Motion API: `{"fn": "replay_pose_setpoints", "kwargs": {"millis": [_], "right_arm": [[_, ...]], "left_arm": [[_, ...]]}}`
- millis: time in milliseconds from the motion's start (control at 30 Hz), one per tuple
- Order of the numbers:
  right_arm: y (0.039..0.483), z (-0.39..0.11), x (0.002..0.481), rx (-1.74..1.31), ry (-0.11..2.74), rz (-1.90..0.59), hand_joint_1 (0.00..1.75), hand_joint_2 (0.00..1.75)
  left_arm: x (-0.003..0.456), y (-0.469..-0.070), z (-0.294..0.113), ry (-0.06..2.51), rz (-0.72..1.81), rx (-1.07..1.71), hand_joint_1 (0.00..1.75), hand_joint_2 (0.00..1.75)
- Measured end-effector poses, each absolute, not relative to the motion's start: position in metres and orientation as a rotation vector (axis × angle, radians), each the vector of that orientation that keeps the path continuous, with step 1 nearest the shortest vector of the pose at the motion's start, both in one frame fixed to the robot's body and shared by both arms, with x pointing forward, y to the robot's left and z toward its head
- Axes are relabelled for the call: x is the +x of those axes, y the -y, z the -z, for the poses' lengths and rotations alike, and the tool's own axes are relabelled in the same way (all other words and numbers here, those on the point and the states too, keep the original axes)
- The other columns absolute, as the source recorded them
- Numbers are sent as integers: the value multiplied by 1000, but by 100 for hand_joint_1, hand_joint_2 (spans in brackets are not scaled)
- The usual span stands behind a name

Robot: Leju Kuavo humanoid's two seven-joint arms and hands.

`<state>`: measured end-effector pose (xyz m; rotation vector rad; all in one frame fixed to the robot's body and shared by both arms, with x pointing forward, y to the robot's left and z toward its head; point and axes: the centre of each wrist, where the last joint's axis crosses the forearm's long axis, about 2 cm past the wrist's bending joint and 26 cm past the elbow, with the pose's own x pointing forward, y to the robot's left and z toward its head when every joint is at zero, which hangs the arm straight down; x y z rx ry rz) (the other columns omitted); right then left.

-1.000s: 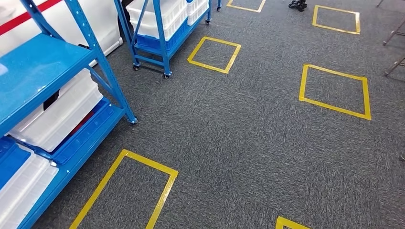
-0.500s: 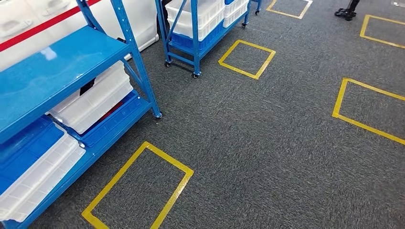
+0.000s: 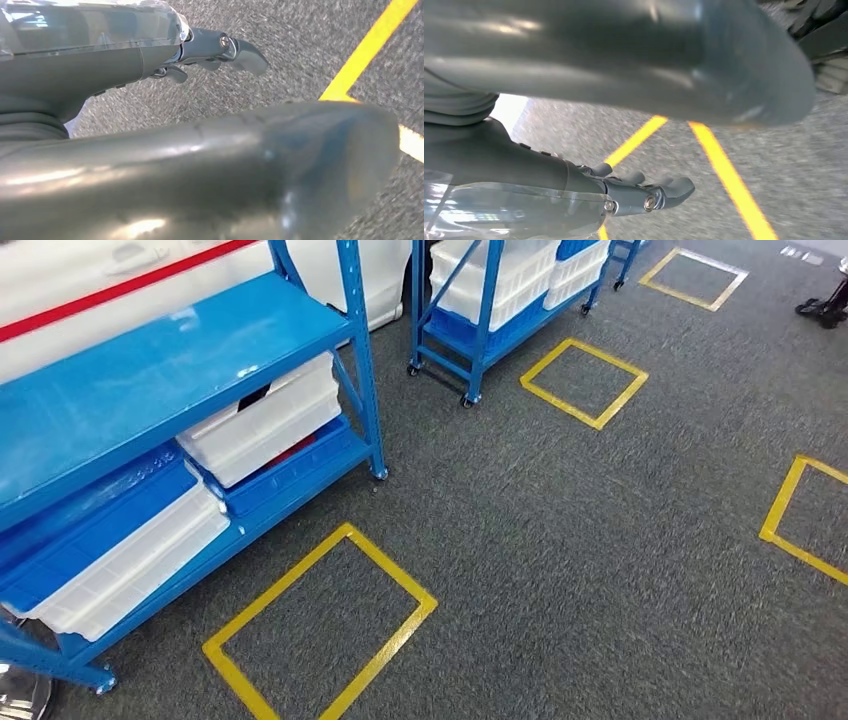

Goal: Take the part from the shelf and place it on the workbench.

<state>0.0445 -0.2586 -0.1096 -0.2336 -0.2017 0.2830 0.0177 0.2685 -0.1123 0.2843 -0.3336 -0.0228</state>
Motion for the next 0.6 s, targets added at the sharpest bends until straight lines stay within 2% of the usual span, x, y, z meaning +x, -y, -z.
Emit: {"fn": "replay_pose_setpoints", "kwargs": {"millis": [600], "right_arm": [[259, 110, 37, -223, 197, -271, 0, 0]], "left_arm": [[21, -266, 112, 337, -3, 260, 0, 0]]}}
